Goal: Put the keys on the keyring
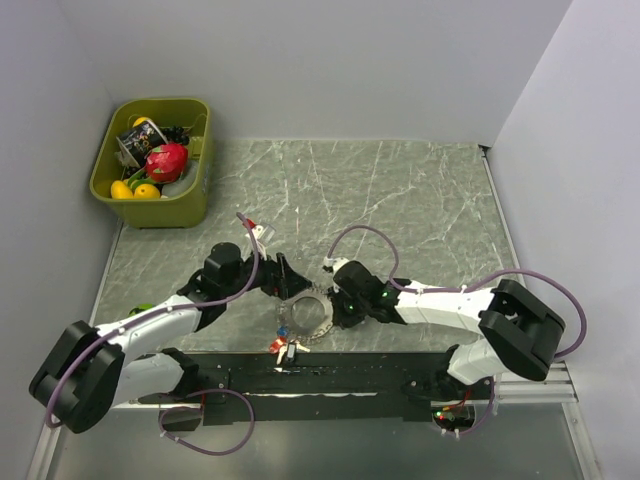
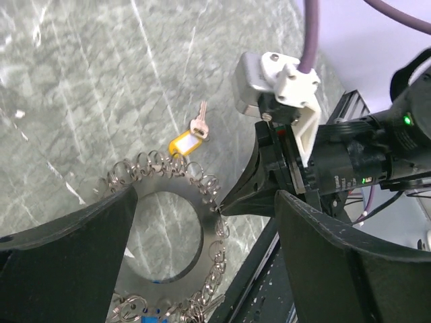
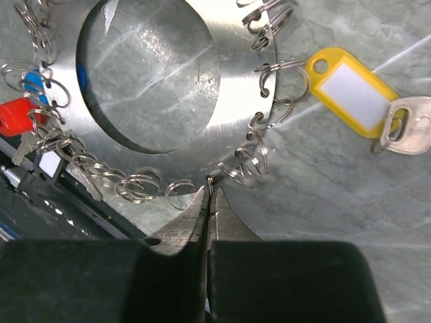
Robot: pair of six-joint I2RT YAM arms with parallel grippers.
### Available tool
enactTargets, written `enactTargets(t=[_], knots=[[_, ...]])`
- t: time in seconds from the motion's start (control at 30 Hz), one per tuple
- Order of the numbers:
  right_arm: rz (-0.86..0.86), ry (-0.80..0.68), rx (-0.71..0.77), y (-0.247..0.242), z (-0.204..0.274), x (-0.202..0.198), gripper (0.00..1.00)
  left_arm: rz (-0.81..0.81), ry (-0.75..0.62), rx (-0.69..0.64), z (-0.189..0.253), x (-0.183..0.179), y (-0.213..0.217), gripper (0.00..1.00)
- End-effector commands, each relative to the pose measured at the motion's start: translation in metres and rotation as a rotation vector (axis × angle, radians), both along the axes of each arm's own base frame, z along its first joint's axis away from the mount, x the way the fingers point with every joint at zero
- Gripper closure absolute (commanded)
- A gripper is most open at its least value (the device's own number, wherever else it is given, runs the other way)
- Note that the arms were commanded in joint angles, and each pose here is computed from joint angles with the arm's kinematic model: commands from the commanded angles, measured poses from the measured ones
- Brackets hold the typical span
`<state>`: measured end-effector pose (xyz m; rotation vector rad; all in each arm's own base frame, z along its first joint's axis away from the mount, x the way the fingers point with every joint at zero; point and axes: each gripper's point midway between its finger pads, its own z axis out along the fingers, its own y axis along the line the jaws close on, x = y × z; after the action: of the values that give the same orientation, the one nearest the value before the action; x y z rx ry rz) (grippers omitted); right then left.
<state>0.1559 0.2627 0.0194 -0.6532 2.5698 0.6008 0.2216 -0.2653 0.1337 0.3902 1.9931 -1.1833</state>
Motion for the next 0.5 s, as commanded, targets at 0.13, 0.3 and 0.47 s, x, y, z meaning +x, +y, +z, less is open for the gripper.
enactTargets(t=[0.13,0.3,0.47], knots=[[0.13,-0.224,0.114,0.024,0.096,0.024,1.0,-0.064,-0.18,-0.08,0.053,-0.014,0.001,0.15],[0.294,-0.36,0.194,0.03,0.146,0.019,1.0,-0.117,-0.282,-0.145,0.084,-0.03,0.003,0.18],[0.458,-0.456,0.267,0.037,0.181,0.008,1.0,-0.222,-0.4,-0.204,0.109,-0.054,0.003,0.25]])
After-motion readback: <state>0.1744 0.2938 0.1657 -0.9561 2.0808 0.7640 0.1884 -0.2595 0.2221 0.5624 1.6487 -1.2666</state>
